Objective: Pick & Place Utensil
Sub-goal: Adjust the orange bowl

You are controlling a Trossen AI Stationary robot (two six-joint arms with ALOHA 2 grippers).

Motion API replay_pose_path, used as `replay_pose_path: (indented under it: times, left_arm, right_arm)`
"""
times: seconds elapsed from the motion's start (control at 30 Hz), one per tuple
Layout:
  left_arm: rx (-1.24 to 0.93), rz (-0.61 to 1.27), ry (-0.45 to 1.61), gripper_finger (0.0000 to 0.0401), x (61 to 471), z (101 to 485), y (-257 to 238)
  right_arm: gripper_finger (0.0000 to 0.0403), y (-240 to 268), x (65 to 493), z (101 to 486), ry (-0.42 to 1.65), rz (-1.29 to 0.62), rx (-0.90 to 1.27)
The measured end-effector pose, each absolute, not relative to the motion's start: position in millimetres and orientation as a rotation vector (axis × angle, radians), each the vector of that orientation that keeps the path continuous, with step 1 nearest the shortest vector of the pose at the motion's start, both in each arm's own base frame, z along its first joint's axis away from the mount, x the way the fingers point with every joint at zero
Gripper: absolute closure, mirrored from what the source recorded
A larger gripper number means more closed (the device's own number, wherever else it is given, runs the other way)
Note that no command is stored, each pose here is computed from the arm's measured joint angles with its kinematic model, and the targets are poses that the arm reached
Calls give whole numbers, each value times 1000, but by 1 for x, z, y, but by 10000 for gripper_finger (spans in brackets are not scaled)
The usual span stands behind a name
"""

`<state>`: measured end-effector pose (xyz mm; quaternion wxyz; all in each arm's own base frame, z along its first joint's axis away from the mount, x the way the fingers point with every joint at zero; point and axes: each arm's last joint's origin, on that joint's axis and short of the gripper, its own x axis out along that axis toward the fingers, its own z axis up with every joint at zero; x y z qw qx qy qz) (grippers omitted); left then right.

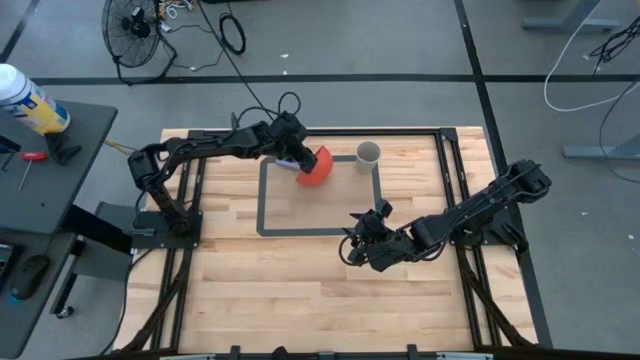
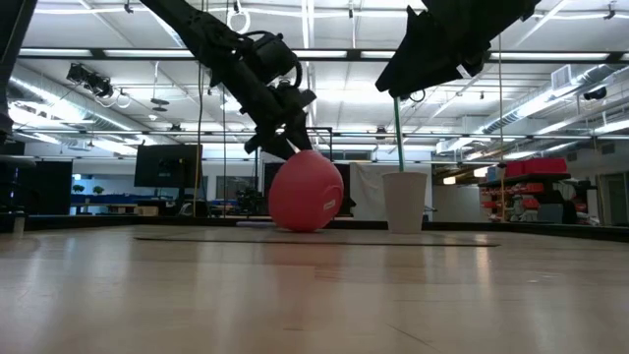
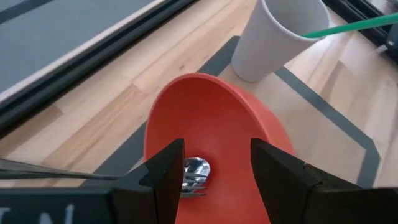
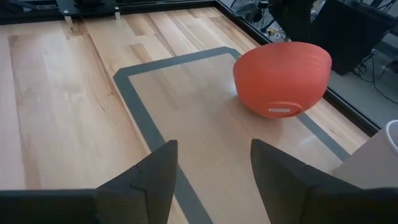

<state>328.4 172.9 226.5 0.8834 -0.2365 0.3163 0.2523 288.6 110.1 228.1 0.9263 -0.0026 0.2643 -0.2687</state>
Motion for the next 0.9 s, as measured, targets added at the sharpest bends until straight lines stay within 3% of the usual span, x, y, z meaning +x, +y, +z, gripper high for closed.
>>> replay_pose_path:
  times: [0.9]
  left_arm:
    - [-404, 415, 678, 213, 357, 223, 115]
  right_arm:
    - [198, 108, 290, 228, 544, -558, -10]
